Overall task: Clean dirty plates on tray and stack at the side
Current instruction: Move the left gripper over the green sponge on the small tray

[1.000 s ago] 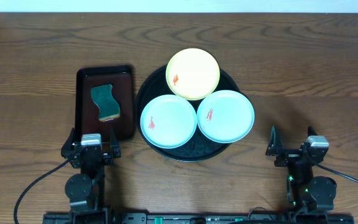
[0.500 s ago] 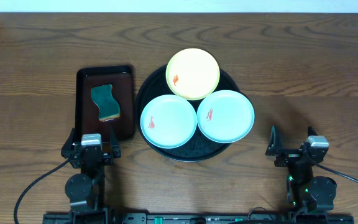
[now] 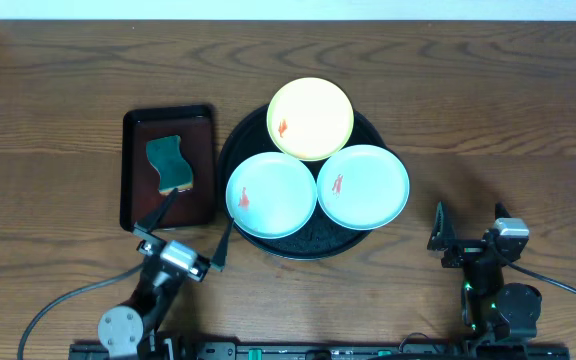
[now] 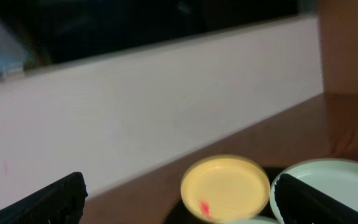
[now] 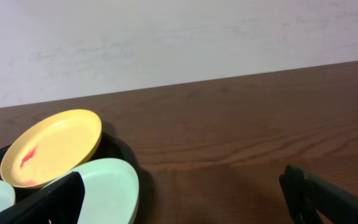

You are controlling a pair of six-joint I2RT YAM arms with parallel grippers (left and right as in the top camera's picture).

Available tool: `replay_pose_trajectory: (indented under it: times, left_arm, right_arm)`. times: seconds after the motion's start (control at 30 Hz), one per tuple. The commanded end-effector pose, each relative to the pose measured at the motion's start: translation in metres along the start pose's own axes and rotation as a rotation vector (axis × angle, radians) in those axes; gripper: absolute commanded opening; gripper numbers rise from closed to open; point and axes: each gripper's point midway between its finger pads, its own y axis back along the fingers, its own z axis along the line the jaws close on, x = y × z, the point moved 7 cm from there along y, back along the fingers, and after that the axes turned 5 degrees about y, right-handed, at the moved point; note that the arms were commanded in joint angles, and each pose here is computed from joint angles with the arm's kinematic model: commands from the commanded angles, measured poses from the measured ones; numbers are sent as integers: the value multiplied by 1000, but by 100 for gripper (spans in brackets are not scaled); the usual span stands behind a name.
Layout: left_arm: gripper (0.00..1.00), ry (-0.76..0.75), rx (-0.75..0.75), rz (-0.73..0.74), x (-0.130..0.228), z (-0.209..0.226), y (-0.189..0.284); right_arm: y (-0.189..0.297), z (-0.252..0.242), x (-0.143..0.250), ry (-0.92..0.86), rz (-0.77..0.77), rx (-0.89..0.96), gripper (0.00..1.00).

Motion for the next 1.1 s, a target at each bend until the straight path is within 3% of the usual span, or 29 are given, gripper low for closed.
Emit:
replay_pose_trajectory:
  times: [0.0,0.17,0.33,0.5,0.7,0.8,0.93,1.07]
  left_arm:
    - [97,-28,41,-53,-19,-4,0]
    - [97,31,-147,26,-43,21,-7]
    - [97,176,-236,382,-57,57,-39]
    - [97,292,-216,709,-59,89,-79]
    - [97,405,-225,871,-38,114,-110]
    - [97,507,-410,954,-30,134,-114]
    - [97,490,-520,1025,-17,156,-124]
    - [97,498,-519,1047,1,162,-132]
  right_arm:
    - [0,-3,0,7,-1,20,99]
    - [0,-3,0,7,-1,19,99]
    - [0,-3,0,7,-1,19,99]
    - [0,-3,0,7,-1,19,99]
    - [0,-3,0,7,-1,19,99]
    - [0,-3,0,7,-1,19,99]
    - [0,-3,0,7,-1,19,99]
    - [0,-3,0,7,-1,20,99]
